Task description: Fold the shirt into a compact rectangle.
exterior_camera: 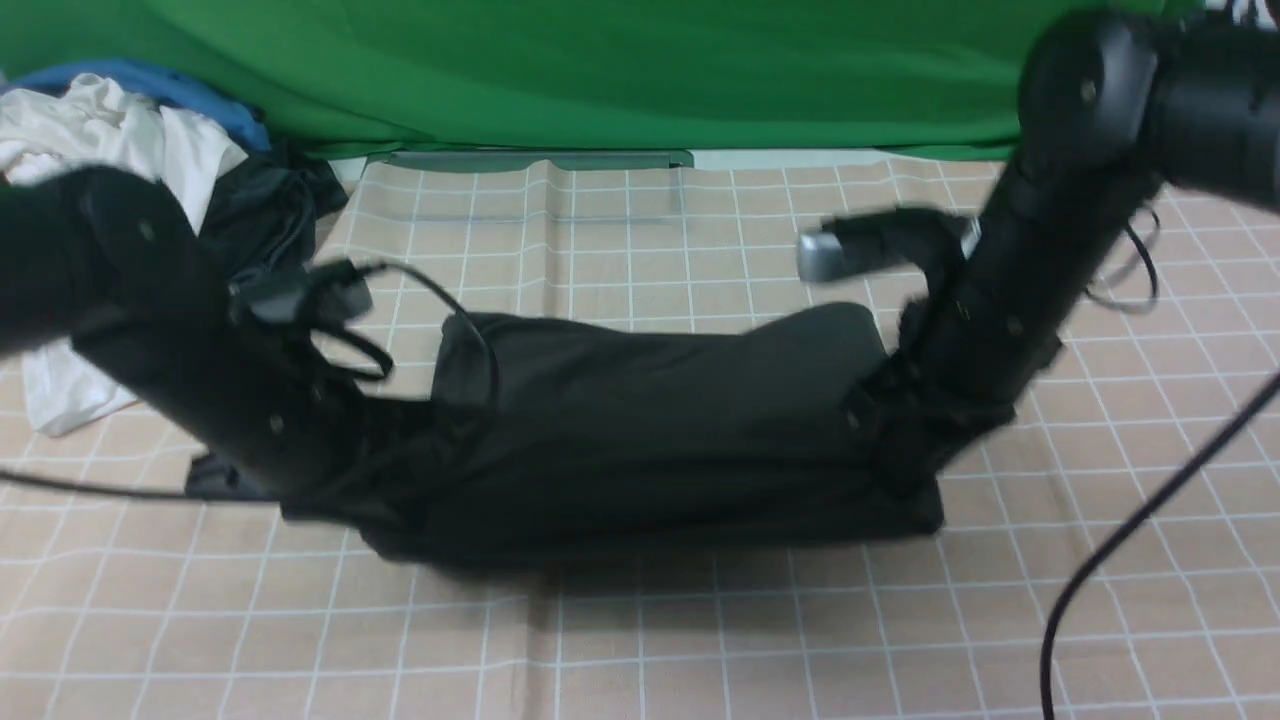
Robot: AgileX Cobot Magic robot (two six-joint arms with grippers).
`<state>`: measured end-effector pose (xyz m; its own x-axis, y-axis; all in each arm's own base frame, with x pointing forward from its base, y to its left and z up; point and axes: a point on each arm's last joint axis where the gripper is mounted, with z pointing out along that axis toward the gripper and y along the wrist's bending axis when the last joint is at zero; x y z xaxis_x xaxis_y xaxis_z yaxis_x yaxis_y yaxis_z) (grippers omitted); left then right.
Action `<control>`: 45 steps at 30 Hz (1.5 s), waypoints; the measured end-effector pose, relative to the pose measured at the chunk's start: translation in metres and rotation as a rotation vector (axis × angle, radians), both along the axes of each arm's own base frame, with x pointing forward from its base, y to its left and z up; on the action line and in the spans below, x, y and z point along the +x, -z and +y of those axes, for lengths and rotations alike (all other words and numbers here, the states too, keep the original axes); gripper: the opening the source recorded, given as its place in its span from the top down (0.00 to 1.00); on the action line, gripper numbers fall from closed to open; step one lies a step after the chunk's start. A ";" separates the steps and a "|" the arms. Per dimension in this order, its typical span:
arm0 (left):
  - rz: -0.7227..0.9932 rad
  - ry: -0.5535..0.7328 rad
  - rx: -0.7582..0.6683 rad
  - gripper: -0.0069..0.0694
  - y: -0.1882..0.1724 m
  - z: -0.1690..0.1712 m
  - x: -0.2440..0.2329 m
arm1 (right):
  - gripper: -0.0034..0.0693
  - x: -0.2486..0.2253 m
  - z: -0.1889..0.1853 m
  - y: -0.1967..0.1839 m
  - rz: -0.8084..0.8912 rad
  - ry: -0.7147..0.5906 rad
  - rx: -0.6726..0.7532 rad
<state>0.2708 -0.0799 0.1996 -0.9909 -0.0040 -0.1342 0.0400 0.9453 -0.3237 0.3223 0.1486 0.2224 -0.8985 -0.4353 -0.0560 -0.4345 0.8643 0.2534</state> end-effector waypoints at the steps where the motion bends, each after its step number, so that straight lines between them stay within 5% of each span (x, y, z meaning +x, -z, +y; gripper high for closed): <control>1: 0.007 0.011 0.002 0.86 0.004 -0.003 -0.005 | 0.82 -0.004 -0.002 0.007 0.018 0.006 -0.008; 3: 0.016 0.022 0.007 0.86 0.010 -0.007 -0.011 | 0.80 -0.010 -0.004 0.018 0.038 0.021 -0.020; 6: 0.008 0.023 0.021 0.81 0.013 -0.008 -0.013 | 0.64 -0.014 -0.008 0.026 0.047 0.016 -0.053; 11: 0.003 0.031 0.048 0.55 0.014 -0.006 -0.013 | 0.39 -0.014 -0.011 0.022 0.014 -0.007 -0.068; 14: 0.029 0.085 0.097 0.38 0.010 -0.003 -0.013 | 0.42 -0.018 -0.016 0.008 -0.028 -0.021 -0.094; 17: 0.046 0.119 0.131 0.31 -0.004 -0.001 -0.010 | 0.59 -0.025 -0.023 -0.020 -0.120 -0.016 -0.106; 19: 0.041 0.134 0.144 0.32 -0.016 0.000 -0.010 | 0.68 -0.031 -0.027 -0.036 -0.173 -0.003 -0.106; 20: -0.004 0.139 0.144 0.38 -0.033 0.001 -0.011 | 0.79 -0.043 -0.035 -0.065 -0.271 0.022 -0.101; 22: -0.055 0.137 0.137 0.47 -0.048 0.001 -0.014 | 0.83 -0.053 -0.040 -0.086 -0.347 0.047 -0.086; 23: -0.124 0.132 0.125 0.60 -0.067 0.003 -0.021 | 0.88 -0.066 -0.047 -0.111 -0.450 0.069 -0.060; 26: -0.279 0.119 0.097 0.83 -0.106 0.009 -0.047 | 0.90 -0.104 -0.063 -0.164 -0.715 0.114 0.039; 31: -0.520 0.093 0.052 0.89 -0.145 0.024 -0.108 | 0.90 -0.173 -0.090 -0.208 -1.100 0.167 0.200; 38: -0.844 0.047 -0.014 0.89 -0.147 0.047 -0.199 | 0.90 -0.258 -0.124 -0.193 -1.593 0.211 0.395; 45: -1.068 0.003 -0.062 0.89 -0.116 0.059 -0.245 | 0.89 -0.301 -0.140 -0.133 -1.853 0.225 0.483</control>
<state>0.0253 -0.0207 0.3156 -0.3600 -0.0386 -0.9322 0.3333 0.9279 -0.1672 0.0211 0.0081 0.3553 0.3850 0.0043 -0.9229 -0.3091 0.9428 -0.1246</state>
